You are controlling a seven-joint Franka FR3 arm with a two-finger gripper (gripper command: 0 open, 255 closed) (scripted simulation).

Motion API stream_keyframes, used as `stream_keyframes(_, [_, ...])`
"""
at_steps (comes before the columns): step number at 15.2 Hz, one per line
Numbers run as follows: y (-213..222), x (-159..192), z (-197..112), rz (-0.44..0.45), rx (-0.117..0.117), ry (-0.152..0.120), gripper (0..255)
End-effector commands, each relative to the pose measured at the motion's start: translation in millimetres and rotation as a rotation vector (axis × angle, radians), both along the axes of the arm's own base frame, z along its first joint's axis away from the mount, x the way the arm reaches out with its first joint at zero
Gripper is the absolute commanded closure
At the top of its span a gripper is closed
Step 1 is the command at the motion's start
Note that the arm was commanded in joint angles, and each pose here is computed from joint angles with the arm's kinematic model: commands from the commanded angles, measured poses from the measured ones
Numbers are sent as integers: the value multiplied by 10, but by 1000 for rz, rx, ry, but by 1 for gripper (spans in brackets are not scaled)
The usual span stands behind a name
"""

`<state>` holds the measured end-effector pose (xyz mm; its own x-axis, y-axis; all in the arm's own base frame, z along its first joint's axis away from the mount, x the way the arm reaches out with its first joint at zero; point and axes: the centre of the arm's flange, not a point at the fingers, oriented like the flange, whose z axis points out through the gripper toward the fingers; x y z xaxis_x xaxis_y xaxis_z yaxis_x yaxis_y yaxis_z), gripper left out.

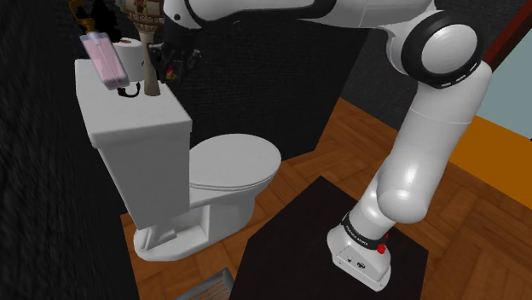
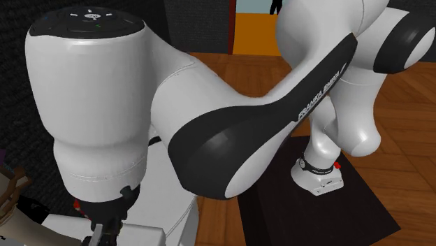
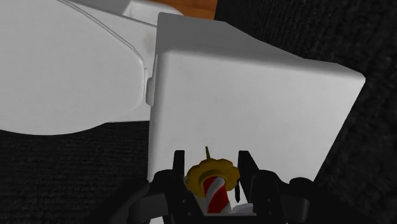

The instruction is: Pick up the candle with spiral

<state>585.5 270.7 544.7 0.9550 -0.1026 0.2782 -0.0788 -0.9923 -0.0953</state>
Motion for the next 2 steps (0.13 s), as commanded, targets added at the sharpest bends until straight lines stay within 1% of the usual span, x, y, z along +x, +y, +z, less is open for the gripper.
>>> stream_keyframes(1, [6,8,63,0,0,0,255])
stream_keyframes(2, [6,8,63,0,0,0,255])
